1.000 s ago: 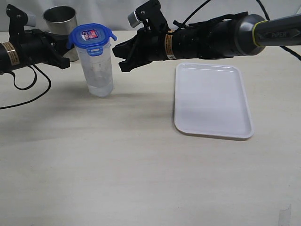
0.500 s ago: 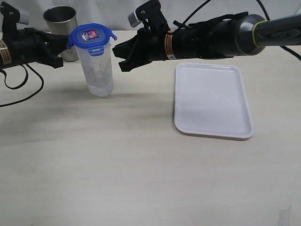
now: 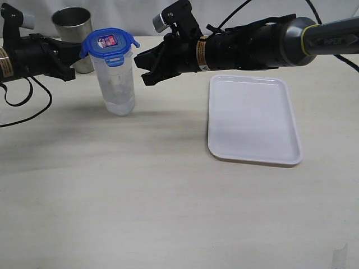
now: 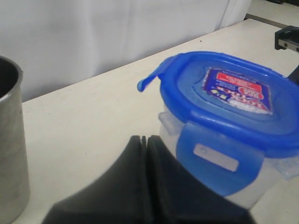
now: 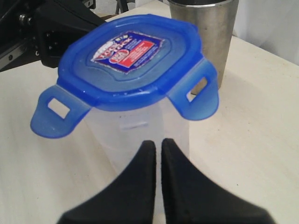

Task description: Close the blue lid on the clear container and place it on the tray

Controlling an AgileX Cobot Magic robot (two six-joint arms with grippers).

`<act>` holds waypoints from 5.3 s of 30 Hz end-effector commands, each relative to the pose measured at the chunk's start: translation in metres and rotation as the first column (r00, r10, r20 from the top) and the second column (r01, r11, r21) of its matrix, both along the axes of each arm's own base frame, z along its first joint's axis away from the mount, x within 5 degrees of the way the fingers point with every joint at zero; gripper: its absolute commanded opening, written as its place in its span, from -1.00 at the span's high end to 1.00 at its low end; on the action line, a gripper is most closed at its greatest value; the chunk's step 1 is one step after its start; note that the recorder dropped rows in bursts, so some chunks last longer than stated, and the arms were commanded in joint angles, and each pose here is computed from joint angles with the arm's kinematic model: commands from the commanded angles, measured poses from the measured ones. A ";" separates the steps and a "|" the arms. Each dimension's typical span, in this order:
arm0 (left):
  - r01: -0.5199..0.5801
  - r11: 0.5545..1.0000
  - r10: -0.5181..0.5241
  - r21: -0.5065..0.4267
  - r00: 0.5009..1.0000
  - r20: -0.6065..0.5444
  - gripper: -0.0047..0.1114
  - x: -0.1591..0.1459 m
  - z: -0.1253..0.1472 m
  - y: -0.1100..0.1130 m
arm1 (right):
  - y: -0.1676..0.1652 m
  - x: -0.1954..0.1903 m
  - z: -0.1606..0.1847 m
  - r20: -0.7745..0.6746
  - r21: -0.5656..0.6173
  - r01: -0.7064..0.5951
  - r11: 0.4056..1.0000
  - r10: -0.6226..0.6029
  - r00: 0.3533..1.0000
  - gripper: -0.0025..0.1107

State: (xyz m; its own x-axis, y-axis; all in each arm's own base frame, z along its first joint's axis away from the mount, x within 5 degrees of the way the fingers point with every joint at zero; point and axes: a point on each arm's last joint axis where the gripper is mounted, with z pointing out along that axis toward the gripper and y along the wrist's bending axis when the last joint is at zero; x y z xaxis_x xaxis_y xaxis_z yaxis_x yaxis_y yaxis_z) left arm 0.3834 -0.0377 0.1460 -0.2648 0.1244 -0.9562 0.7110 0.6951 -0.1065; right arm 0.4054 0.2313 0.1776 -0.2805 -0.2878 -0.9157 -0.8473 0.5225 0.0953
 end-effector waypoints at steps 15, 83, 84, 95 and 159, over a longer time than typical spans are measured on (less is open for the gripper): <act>0.039 0.999 -0.039 0.002 0.999 -0.004 0.92 -0.004 0.008 -0.001 | 0.000 0.000 0.003 0.005 0.003 0.001 1.000 -0.001 1.000 0.88; -0.003 0.999 0.009 0.051 0.993 -0.117 0.92 -0.011 0.025 0.003 | 0.000 0.001 0.003 0.002 0.002 0.006 1.000 -0.006 1.000 0.88; -0.018 0.999 0.023 0.047 0.992 -0.125 0.92 -0.010 0.025 0.006 | 0.000 0.001 0.003 0.002 0.002 0.006 1.000 -0.006 1.000 0.88; 0.101 0.994 -0.097 0.029 0.987 -0.124 0.92 -0.022 0.038 0.007 | 0.000 0.001 0.003 0.002 0.002 0.006 1.000 -0.006 1.000 0.88; 0.059 0.998 -0.054 0.029 0.986 -0.155 0.92 -0.020 0.036 0.009 | -0.002 0.002 0.001 0.006 -0.027 0.023 0.999 -0.023 1.000 0.88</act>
